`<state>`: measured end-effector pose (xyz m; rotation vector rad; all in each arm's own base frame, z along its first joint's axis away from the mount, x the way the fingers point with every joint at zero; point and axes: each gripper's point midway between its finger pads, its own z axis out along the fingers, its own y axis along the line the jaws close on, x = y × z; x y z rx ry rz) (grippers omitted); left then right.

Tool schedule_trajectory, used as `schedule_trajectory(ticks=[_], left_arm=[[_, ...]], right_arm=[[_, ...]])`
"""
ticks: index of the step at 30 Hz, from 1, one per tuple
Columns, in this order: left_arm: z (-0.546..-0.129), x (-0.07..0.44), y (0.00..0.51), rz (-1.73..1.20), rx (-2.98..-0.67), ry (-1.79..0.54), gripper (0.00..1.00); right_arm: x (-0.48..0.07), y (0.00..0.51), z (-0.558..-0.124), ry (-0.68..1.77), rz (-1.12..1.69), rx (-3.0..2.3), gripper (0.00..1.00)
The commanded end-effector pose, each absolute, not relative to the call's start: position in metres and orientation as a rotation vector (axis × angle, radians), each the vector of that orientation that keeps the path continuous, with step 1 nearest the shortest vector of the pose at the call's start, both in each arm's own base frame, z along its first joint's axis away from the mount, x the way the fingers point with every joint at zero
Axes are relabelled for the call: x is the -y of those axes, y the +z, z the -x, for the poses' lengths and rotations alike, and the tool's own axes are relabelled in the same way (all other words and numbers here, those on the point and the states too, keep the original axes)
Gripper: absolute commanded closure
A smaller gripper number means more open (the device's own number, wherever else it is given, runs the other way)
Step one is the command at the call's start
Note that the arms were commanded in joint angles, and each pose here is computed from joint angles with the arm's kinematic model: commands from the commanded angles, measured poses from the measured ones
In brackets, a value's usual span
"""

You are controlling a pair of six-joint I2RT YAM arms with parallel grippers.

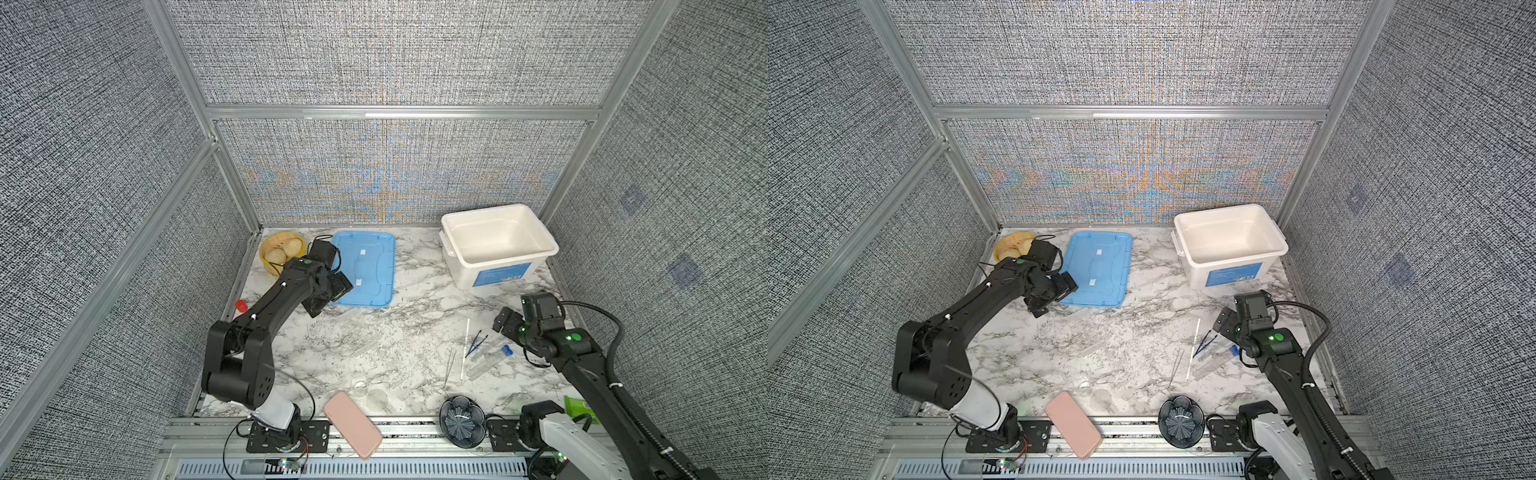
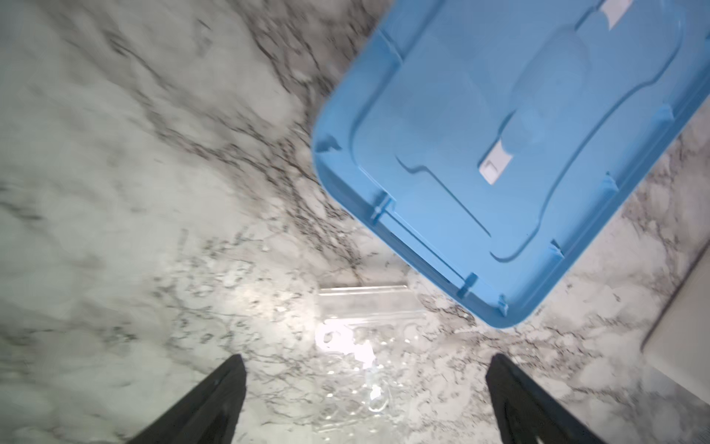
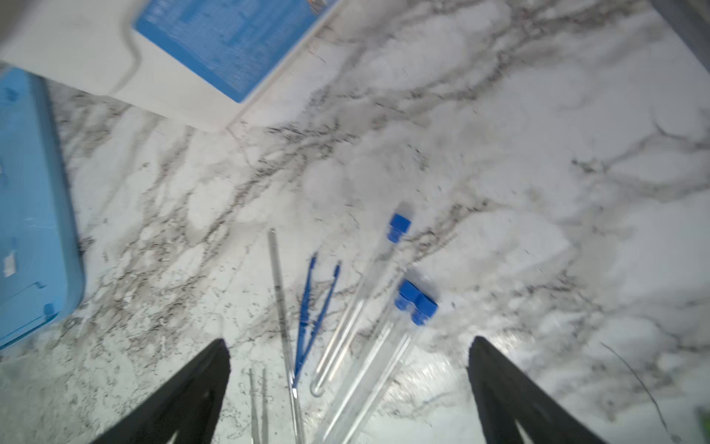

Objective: Organize the chemistry lab equipment

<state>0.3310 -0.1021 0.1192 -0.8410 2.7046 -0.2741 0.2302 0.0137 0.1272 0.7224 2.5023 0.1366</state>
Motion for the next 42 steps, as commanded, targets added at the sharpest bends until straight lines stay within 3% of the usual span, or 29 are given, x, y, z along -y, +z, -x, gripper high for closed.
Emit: schedule_trajectory(ticks=[1, 7, 9, 12, 21, 37, 42], left_arm=[[-0.343, 0.075, 0.138, 0.773, -2.518, -0.157, 0.01], [-0.379, 0.099, 0.186, 0.284, -2.202, -0.322, 0.01], [-0.385, 0.112, 0.19, 0.13, -2.133, -0.346, 0.01], [-0.389, 0.12, 0.183, 0.007, -2.1, -0.342, 0.01], [-0.384, 0.095, 0.17, 0.054, -2.088, -0.188, 0.01], [-0.367, 0.071, 0.171, 0.133, -2.015, -0.109, 0.01], [-0.365, 0.071, 0.173, 0.143, -2.004, -0.124, 0.01]], right_arm=[[-0.011, 0.114, -0.208, 0.131, -0.778, -2.662, 0.06], [-0.007, 0.103, -0.227, 0.312, -1.004, -2.706, 0.14], [0.006, 0.096, -0.224, 0.255, -1.196, -2.69, 0.22], [0.008, 0.088, -0.235, 0.272, -1.317, -2.635, 0.26], [0.02, 0.066, -0.256, 0.2, -1.401, -2.598, 0.42], [0.019, 0.028, -0.279, 0.158, -1.451, -2.723, 0.43], [0.018, 0.022, -0.277, 0.15, -1.488, -2.712, 0.55]])
